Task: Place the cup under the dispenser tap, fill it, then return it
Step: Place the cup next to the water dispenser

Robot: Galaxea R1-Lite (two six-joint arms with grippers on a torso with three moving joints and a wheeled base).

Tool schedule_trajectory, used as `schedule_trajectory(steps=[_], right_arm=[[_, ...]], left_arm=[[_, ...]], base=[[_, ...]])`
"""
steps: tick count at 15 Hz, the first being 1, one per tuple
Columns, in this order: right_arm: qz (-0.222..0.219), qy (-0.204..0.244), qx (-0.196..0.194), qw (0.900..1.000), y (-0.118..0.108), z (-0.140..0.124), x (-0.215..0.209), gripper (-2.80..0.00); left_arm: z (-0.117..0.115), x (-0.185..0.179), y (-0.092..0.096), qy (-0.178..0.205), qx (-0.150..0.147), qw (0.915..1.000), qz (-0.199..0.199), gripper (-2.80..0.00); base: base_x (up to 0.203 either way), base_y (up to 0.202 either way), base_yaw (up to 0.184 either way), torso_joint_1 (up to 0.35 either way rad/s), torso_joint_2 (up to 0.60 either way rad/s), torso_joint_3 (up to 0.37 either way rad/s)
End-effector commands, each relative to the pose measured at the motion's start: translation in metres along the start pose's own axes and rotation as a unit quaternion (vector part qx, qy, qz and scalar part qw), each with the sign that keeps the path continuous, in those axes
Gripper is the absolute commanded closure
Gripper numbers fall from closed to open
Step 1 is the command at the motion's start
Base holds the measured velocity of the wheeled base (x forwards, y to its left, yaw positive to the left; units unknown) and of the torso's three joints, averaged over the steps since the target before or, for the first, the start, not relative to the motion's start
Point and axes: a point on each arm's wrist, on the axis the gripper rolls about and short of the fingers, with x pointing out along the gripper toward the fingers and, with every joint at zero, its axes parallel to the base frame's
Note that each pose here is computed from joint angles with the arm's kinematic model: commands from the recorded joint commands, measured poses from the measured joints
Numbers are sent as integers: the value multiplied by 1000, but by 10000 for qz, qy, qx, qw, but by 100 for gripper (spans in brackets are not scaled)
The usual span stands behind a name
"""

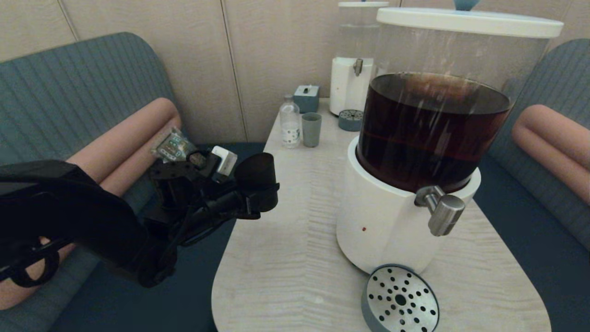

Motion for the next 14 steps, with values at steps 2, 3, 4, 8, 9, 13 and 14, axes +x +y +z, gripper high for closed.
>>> schedule_trajectory(steps=[2,3,4,8,9,13,14], right_arm=[[3,19,-3,10000,0,-2,0,0],[3,19,-3,10000,0,-2,0,0],[3,19,-3,10000,0,-2,0,0],[3,19,-3,10000,0,-2,0,0],[3,19,-3,10000,0,-2,0,0],[3,19,-3,10000,0,-2,0,0],[3,19,-3,10000,0,-2,0,0]], left_arm=[[-19,12,9,139,-15,9999,26,0],[-23,17,12,141,17,9999,42,0],[-25,22,15,118,45,9999,53,0],[-40,37,22,149,35,9999,53,0],[-44,41,23,160,31,9999,51,0],[-49,49,27,120,44,9999,50,0],[-49,50,27,117,45,9999,50,0]], base=[[0,0,0,0,0,0],[0,0,0,0,0,0],[0,0,0,0,0,0],[0,0,0,0,0,0],[0,0,0,0,0,0],[0,0,0,0,0,0],[0,0,0,0,0,0]])
